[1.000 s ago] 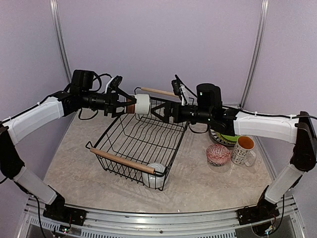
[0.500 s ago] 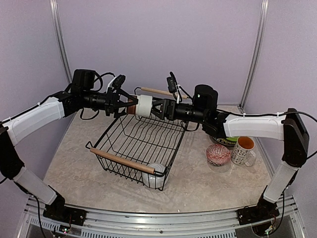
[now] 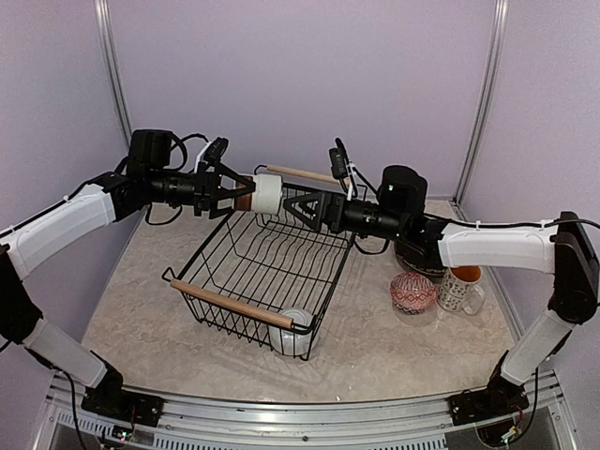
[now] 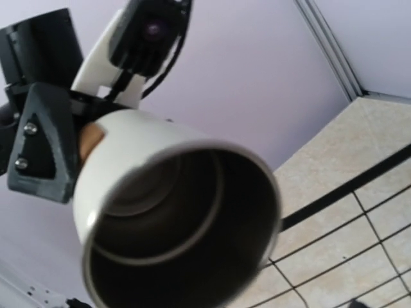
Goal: Unload the mixed dishes from the dish rack
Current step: Pass from the left arm to the right, then place the cup at the center of the board.
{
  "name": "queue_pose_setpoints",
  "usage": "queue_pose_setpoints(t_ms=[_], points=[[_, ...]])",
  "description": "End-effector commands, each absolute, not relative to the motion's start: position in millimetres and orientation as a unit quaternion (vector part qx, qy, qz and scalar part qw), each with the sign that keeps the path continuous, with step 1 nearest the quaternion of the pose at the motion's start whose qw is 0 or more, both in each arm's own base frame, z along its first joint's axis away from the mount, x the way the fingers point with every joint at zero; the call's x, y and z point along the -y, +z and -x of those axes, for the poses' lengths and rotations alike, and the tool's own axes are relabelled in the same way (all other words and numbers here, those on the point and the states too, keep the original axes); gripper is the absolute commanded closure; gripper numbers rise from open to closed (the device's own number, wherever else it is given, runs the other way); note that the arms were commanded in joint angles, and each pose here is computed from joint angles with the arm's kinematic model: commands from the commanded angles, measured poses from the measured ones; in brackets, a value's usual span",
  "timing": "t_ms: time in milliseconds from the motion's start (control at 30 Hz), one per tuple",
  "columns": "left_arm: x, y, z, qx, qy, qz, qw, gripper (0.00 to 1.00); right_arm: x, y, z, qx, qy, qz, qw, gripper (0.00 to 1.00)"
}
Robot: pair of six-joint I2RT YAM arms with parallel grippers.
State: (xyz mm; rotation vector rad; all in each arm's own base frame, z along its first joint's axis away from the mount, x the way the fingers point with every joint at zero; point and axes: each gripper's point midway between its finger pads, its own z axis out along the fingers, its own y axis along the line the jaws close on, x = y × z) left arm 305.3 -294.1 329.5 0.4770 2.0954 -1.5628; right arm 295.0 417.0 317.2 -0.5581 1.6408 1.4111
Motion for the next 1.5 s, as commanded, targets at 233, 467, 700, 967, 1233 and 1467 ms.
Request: queue_pose_setpoints(t_ms=[233, 467, 700, 967, 1233, 1467], points=[[309.1, 325.4, -296.1, -0.755, -0.583, -0.202, 0.221, 0.61, -446.8, 356.0, -282.1, -0.598, 0.619, 0.266, 0.434, 0.4], [314.2, 323.3, -292.4, -0.756, -0.586, -0.204, 0.209, 0.61, -449.6, 354.7, -275.0, -0.576, 0.659, 0.258, 0.409, 0.74], [309.0, 320.7, -298.6, -0.765, -0.574, -0.192, 0.22, 0.43, -446.4, 353.6, -269.2, -0.568, 0.673, 0.255, 0.399, 1.0], [295.0, 320.0, -310.4, -0.78, -0.549, -0.17, 0.249, 0.01, -435.9, 357.3, -277.0, -0.612, 0.604, 0.267, 0.436, 1.0], [284.6, 329.4, -311.4, -0.781, -0.53, -0.171, 0.283, 0.01, -383.6, 335.6, -304.7, -0.728, 0.419, 0.23, 0.491, 1.0], [284.9, 329.1, -311.3, -0.782, -0.529, -0.17, 0.281, 0.01, -303.1, 321.5, -306.0, -0.81, 0.246, 0.181, 0.5, 1.0]])
